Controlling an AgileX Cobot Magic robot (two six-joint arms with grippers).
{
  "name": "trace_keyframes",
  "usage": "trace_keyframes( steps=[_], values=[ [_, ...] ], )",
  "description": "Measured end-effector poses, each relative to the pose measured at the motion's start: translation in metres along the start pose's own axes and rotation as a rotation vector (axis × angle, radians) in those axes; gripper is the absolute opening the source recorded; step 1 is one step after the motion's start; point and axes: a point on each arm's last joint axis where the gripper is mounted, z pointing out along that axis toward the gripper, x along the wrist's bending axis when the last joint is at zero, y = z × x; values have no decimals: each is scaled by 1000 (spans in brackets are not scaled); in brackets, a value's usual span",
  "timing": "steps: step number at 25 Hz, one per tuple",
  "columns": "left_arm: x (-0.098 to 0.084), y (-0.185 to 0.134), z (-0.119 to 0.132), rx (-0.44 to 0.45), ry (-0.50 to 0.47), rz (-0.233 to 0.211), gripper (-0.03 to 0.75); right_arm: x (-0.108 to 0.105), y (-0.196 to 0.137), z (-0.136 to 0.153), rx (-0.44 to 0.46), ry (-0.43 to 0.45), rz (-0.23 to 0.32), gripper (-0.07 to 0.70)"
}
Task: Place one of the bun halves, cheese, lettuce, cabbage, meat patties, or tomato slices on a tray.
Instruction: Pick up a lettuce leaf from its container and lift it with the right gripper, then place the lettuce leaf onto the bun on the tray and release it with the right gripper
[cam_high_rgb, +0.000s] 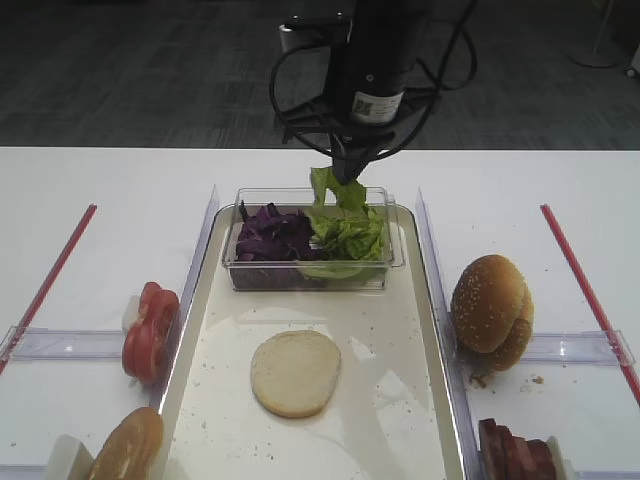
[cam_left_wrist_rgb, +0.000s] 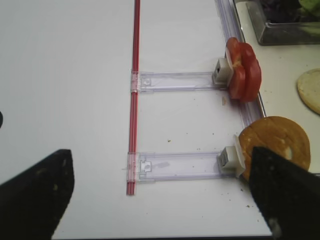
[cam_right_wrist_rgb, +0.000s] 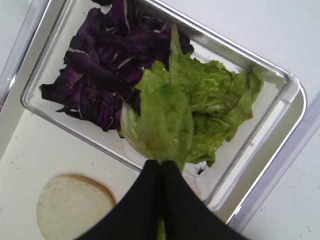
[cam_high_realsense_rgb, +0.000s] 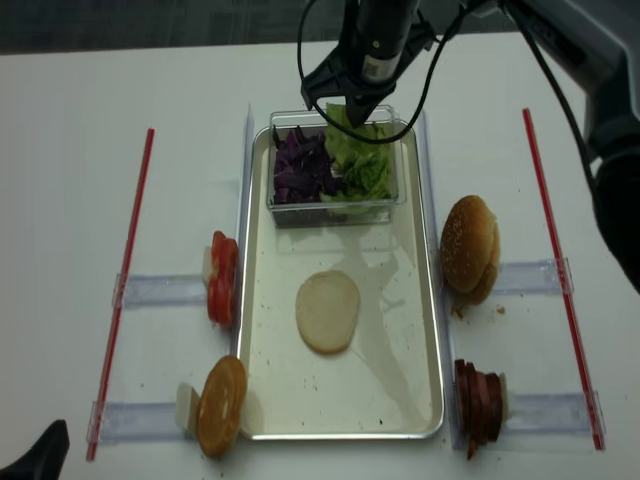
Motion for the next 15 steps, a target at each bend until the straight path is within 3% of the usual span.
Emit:
trace_keyframes(
  steps=[15],
  values=[
    [0, 0, 0, 0, 0, 0, 653, 1, -77, -25, 130, -16, 20, 45]
  ],
)
